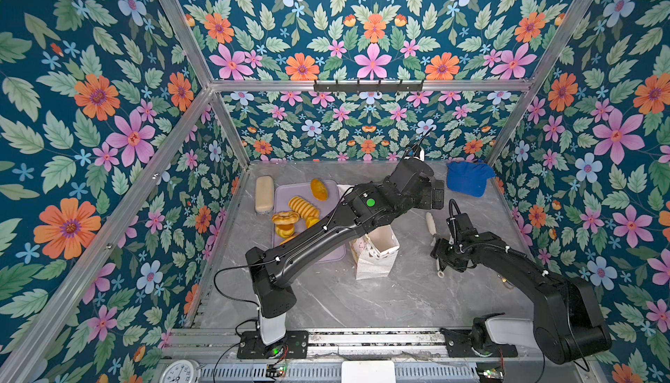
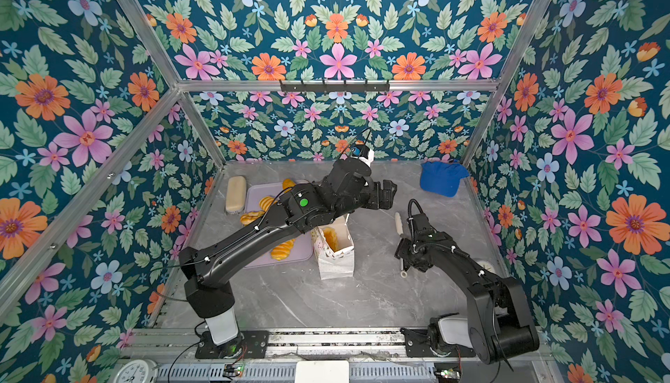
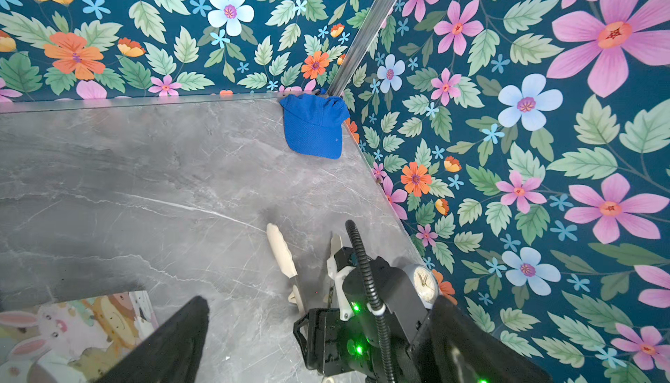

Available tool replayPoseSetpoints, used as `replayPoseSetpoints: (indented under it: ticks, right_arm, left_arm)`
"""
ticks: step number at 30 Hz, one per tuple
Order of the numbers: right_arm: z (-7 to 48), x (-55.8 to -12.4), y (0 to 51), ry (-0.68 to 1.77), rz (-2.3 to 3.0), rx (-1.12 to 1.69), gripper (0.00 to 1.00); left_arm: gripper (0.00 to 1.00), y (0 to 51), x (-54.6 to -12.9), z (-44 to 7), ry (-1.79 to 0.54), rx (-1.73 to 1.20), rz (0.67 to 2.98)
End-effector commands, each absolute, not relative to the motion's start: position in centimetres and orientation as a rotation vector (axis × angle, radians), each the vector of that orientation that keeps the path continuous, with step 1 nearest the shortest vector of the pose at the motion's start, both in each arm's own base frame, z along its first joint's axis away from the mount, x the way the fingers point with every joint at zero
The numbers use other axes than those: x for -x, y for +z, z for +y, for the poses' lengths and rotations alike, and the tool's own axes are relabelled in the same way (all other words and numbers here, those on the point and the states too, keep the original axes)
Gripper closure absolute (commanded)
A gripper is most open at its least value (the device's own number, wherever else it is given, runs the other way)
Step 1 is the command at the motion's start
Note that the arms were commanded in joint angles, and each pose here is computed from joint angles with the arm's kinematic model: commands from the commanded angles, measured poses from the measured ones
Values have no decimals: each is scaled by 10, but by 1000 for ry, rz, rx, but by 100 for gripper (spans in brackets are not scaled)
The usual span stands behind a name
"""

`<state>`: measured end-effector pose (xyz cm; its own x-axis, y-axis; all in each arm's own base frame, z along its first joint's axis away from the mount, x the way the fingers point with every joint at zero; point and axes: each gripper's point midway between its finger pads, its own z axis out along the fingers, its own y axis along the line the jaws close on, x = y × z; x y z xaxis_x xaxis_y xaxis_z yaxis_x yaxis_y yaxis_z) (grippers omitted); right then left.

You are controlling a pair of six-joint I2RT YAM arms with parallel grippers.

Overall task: Place the fake bread into the paper bag
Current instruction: 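Carry the tongs toward the clock while the left gripper reaches over the bag, then release the tongs onto the table and withdraw the right gripper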

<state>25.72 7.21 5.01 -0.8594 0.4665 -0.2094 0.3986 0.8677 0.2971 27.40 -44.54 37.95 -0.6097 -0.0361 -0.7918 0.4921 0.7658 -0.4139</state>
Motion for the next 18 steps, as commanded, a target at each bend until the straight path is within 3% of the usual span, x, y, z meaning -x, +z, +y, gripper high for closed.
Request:
replayPoseSetpoints:
  ticks: [1, 6, 18]
  right_arm:
    - [72, -258, 73, 390, 2704, -680, 25]
    - [65, -252, 104, 363, 2652, -642, 17]
    - [43, -231, 196, 352, 2529, -683, 19]
  left_arm:
    - [3, 392, -275, -450, -820, -332, 2070]
    - [1, 401, -279, -452, -816, -333, 2044]
    - [0, 430, -287, -480, -889, -398, 1920]
